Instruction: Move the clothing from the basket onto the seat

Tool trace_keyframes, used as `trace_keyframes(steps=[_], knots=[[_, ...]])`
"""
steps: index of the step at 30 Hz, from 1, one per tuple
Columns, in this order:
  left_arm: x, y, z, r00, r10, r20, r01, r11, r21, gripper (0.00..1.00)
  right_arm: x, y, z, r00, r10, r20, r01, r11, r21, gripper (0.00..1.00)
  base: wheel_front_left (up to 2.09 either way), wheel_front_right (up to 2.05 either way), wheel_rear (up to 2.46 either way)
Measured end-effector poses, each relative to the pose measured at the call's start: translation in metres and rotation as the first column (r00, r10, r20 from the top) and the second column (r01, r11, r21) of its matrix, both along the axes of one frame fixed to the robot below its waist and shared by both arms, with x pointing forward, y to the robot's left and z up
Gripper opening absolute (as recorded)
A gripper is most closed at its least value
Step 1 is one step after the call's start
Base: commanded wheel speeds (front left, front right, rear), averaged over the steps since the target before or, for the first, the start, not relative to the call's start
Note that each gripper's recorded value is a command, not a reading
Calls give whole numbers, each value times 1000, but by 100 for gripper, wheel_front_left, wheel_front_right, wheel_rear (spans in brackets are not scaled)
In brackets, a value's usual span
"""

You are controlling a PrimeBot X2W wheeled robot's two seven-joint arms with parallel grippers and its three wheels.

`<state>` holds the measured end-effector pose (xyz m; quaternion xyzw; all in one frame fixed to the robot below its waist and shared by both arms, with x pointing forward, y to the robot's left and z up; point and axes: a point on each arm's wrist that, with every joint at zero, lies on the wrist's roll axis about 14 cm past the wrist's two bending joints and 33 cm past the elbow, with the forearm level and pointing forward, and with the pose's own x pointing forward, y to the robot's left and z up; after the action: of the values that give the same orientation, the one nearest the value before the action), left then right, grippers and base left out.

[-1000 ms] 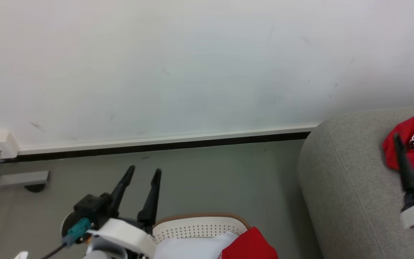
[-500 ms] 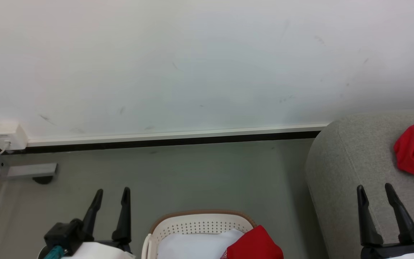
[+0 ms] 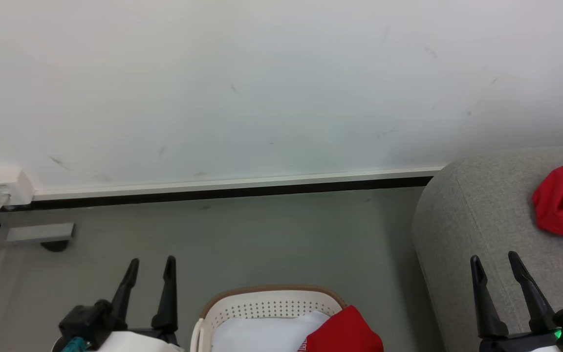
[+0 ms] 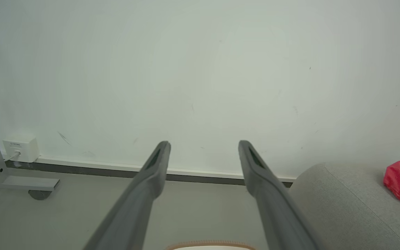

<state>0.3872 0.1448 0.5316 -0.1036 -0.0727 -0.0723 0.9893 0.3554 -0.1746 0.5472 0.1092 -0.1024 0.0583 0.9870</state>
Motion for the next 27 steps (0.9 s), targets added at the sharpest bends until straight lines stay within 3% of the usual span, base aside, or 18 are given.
trace_keyframes(steps=[18,27], knots=[[0,-8,-3,1000,-28,-8,28,1000,2,100,0,5,-3,1000,17,-10,-17,1000,3,100,0,0,0],[6,-35,-20,992,-108,-61,109,994,1,100,0,-21,-11,998,-44,-40,44,999,-4,100,0,0,0]])
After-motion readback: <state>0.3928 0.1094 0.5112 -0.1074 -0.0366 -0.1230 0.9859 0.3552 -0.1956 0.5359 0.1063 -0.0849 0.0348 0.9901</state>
